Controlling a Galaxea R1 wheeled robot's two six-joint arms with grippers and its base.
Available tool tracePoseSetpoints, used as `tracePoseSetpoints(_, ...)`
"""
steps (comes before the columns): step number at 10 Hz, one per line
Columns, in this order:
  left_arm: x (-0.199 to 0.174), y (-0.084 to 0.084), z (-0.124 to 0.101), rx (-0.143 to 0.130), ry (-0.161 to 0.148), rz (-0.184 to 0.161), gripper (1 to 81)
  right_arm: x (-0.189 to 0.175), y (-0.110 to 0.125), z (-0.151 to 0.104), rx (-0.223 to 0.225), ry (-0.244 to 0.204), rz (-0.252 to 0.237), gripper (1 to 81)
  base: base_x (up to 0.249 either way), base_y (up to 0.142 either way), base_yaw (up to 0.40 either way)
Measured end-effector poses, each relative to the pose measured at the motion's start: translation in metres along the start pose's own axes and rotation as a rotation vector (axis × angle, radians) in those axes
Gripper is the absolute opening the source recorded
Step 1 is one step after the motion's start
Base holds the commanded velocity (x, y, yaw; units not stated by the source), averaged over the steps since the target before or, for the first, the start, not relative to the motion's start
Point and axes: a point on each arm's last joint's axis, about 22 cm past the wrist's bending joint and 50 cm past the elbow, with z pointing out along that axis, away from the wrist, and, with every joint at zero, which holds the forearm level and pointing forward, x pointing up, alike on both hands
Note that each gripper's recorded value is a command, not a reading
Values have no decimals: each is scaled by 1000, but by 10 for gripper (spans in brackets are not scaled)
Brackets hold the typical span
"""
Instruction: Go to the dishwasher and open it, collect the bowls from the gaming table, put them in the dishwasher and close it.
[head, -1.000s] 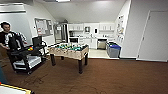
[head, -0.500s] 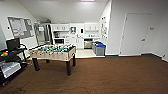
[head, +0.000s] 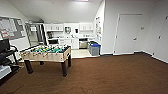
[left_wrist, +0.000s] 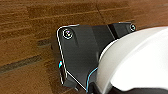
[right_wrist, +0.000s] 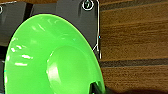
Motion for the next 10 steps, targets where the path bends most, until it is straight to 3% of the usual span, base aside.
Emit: tracePoseSetpoints(10, -6, 4, 2, -7, -6, -4, 10, 4, -3, 1, 4, 6, -1, 10, 0, 0, 0)
